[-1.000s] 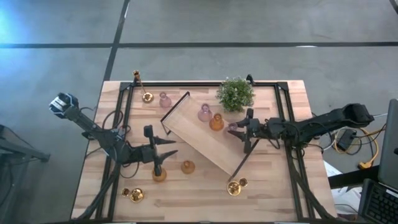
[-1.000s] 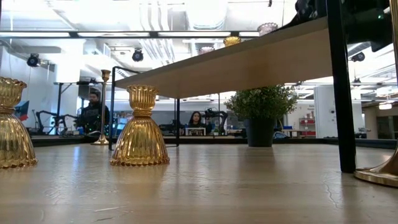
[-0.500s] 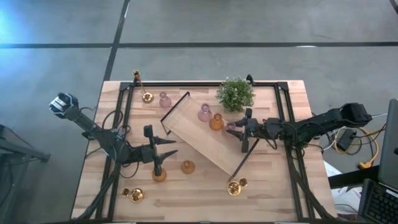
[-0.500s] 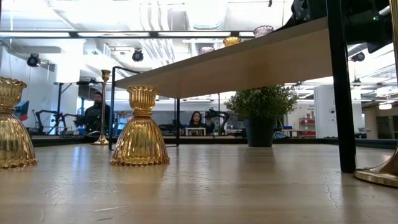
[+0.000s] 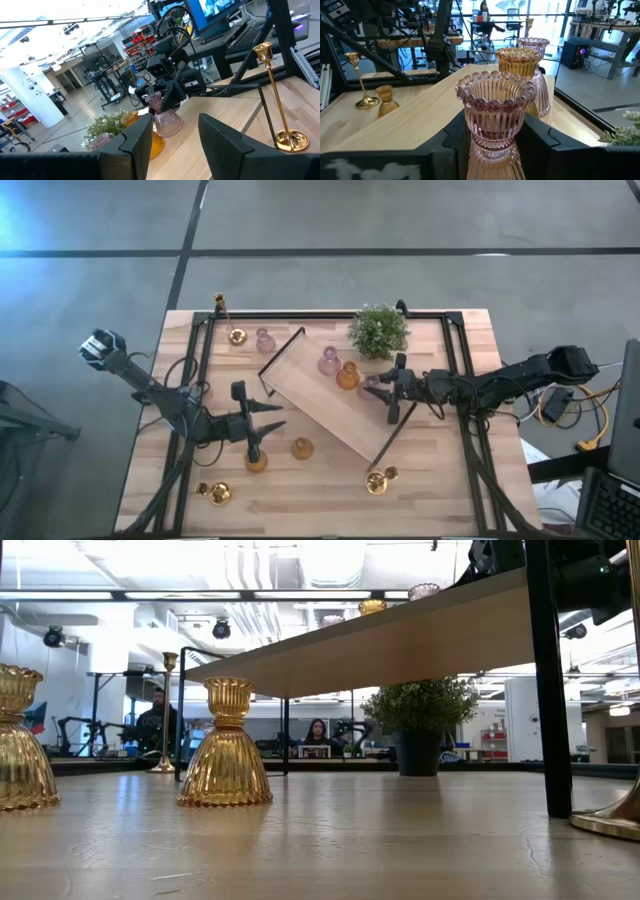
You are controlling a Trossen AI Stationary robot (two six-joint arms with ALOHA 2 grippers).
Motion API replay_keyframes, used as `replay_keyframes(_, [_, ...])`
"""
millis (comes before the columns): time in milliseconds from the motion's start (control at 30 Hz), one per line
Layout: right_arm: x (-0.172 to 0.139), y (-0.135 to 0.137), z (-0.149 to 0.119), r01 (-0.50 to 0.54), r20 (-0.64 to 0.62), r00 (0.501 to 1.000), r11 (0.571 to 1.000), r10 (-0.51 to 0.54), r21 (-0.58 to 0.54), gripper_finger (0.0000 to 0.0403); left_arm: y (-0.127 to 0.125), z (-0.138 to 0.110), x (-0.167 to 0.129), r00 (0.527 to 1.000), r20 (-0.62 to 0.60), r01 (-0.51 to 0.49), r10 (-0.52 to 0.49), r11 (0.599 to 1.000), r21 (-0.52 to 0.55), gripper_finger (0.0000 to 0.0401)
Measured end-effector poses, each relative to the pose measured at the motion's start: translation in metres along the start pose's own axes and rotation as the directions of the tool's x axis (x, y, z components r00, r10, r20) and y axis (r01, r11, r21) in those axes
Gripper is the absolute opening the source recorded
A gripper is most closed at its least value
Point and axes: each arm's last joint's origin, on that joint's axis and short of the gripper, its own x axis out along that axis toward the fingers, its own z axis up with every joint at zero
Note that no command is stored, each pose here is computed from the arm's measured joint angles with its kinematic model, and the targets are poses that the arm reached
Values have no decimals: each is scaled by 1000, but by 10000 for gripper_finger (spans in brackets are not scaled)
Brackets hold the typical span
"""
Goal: Pick & Place candle stick holders
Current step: Put the light pink glass candle holder on the shelf
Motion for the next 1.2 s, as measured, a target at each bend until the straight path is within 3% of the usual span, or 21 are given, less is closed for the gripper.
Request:
replay_keyframes(100, [0,0,0,1,-1,1000,1000,-1,12,121,0,0,0,1000,0,0,0,1000,-2,163])
replay_keyframes(367, [0,0,-2,1,-13,1000,999,-1,37,193,0,0,0,1000,1,0,0,1000,-3,163])
replay_keyframes(1200, [0,0,0,-2,-3,1000,998,2,60,211,0,0,0,1000,3,-1,1,1000,-4,163])
